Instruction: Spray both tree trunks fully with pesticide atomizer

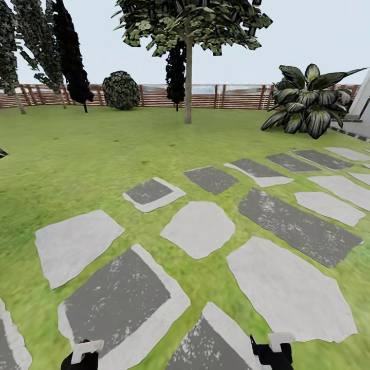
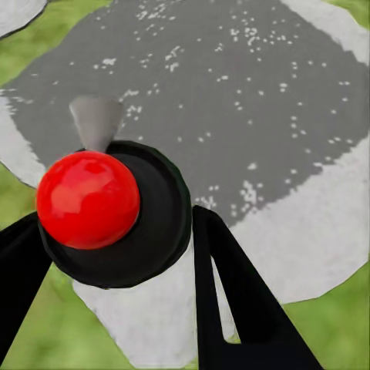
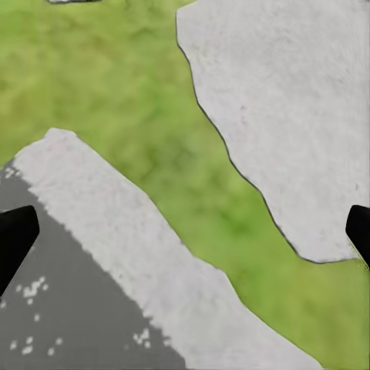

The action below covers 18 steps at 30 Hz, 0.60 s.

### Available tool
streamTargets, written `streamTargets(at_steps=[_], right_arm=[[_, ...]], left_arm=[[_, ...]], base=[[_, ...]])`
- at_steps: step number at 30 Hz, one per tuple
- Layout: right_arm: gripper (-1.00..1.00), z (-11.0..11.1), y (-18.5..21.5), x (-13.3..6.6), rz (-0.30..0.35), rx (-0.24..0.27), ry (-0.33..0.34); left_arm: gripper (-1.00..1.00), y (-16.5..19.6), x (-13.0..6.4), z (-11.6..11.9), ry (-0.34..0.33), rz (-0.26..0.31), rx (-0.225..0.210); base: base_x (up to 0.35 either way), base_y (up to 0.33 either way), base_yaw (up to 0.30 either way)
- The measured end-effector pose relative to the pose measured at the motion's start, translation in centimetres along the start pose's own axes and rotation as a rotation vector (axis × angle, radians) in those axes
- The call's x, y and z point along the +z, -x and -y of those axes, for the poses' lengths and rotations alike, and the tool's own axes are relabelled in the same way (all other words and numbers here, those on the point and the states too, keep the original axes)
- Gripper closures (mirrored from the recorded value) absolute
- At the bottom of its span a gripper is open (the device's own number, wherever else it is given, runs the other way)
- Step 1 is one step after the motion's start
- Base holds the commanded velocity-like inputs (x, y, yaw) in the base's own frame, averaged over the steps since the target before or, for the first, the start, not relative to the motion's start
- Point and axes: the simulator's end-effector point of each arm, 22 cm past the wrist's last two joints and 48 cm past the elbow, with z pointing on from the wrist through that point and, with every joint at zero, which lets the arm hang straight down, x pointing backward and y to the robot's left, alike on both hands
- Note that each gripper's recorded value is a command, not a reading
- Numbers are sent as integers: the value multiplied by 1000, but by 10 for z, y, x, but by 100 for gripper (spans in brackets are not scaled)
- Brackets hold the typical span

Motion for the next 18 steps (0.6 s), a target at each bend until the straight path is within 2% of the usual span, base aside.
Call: streamTargets(at_steps=[18], right_arm=[[-100,0,0,0,0,0,0]], left_arm=[[100,0,0,0,0,0,0]], base=[[339,0,0]])
